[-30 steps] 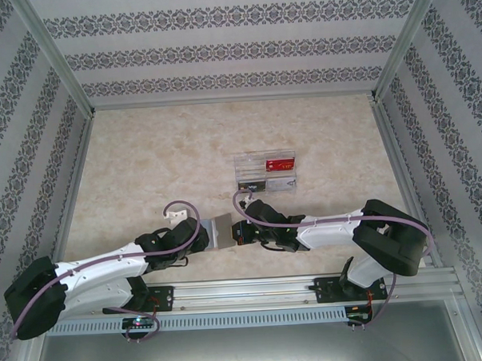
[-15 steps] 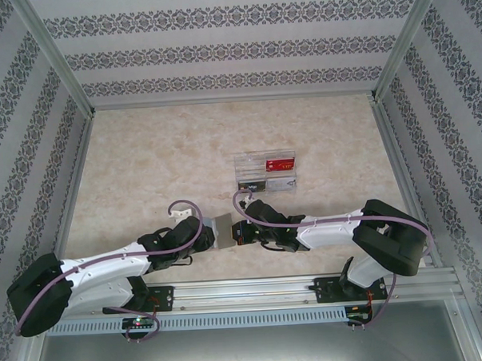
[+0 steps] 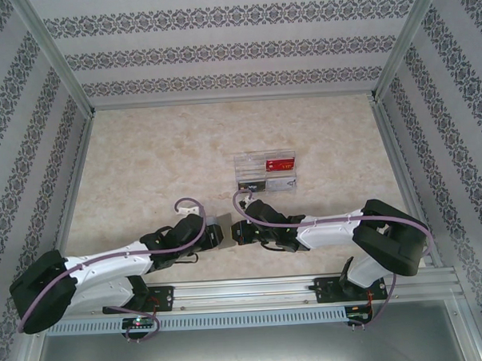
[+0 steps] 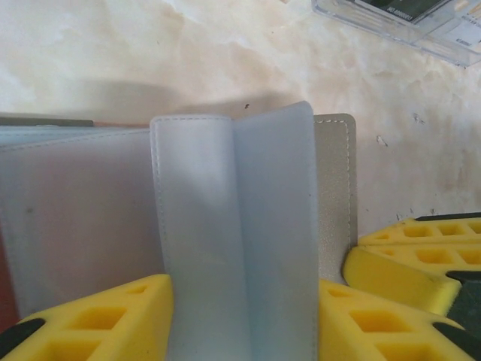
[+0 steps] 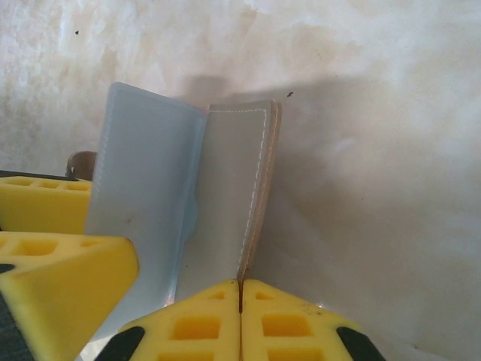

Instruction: Take the credit cards out of the card holder

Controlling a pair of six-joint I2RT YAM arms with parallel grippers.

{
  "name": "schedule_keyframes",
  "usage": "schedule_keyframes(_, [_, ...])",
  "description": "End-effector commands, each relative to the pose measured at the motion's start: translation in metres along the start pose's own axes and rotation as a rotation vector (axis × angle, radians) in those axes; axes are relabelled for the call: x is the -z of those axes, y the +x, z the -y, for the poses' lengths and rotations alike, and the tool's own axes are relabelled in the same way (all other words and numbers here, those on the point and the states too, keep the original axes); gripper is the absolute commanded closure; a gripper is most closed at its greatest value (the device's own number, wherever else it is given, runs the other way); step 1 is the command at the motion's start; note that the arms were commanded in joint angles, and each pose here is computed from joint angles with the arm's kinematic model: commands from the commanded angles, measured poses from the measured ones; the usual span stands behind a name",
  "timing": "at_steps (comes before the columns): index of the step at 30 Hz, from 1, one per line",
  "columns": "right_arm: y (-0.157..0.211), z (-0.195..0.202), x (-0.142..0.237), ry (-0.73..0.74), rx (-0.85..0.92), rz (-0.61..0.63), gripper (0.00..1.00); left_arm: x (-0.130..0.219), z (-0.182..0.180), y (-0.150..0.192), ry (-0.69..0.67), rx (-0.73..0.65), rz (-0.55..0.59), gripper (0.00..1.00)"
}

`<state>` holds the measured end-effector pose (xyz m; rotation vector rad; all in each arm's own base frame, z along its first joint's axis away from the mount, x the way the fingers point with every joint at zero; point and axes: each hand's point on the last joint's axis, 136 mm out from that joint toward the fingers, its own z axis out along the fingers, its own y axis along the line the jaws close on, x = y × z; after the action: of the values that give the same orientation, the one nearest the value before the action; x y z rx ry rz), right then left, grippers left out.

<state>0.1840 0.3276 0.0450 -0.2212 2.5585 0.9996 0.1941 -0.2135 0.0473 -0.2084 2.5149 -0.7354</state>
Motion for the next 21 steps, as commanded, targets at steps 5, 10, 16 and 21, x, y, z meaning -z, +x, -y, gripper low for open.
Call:
schedule_keyframes(5, [0.001,0.016,-0.001,0.059,0.017,0.026,0.76,-0.009,0.020,-0.004,0.070,-0.004,-0.006,0.51])
schedule_keyframes(10, [0.004,0.032,0.000,0.118,0.018,0.032,0.72,-0.012,0.028,-0.005,0.088,-0.006,-0.017,0.52])
schedule_keyframes(16, [0.010,0.038,-0.008,0.128,0.024,0.004,0.77,-0.002,0.042,-0.011,0.130,-0.015,-0.010,0.52])
schedule_keyframes(21, [0.014,0.038,-0.016,0.126,0.022,-0.020,0.81,0.018,0.031,-0.021,0.088,-0.015,0.040,0.51])
